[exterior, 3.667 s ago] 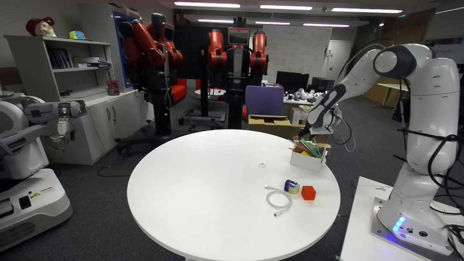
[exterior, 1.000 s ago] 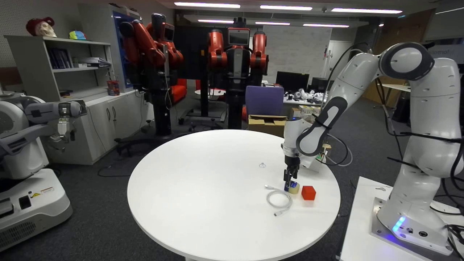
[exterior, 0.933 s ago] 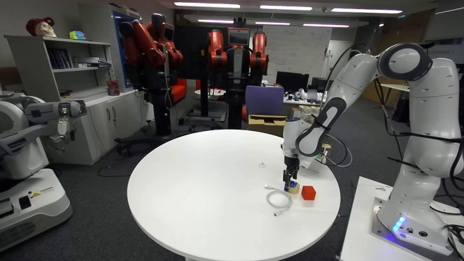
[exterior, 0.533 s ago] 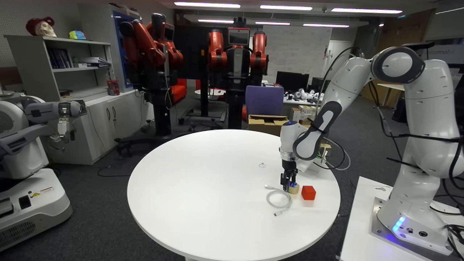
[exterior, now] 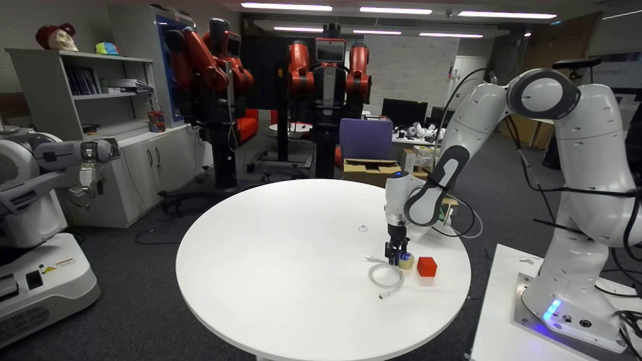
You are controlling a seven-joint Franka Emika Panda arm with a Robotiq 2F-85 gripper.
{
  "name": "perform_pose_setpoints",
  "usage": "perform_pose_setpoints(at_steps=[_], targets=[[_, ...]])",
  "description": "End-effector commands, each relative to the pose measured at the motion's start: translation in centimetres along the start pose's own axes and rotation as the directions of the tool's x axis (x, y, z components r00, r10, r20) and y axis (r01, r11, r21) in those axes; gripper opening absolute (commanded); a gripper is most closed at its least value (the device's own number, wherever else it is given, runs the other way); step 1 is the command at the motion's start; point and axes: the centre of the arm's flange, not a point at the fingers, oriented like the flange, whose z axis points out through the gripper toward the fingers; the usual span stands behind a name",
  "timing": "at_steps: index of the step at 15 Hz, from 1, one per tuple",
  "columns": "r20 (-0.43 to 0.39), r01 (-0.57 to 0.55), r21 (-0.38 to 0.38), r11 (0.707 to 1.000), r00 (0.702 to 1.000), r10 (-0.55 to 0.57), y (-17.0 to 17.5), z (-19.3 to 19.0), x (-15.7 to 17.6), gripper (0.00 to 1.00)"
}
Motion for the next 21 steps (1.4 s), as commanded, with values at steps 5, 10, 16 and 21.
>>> perform_pose_setpoints(at_steps=[5, 10, 16, 21], targets=[[-0.025, 0.0, -0.05, 0.999, 1.0, -0.001, -0.5, -0.4, 0.6, 0.55], [-0.075, -0.058, -0.051, 0.997, 0.996, 0.054, 0.8, -3.5, 0.8, 0.55], [-0.183, -0.163, 0.029, 0.986, 0.969, 0.165, 6.0, -10.4, 1.3, 0.55], [-0.323, -0.306, 0.126, 0.944, 0.887, 0.33, 13.4, -17.5, 1.6, 0.55]])
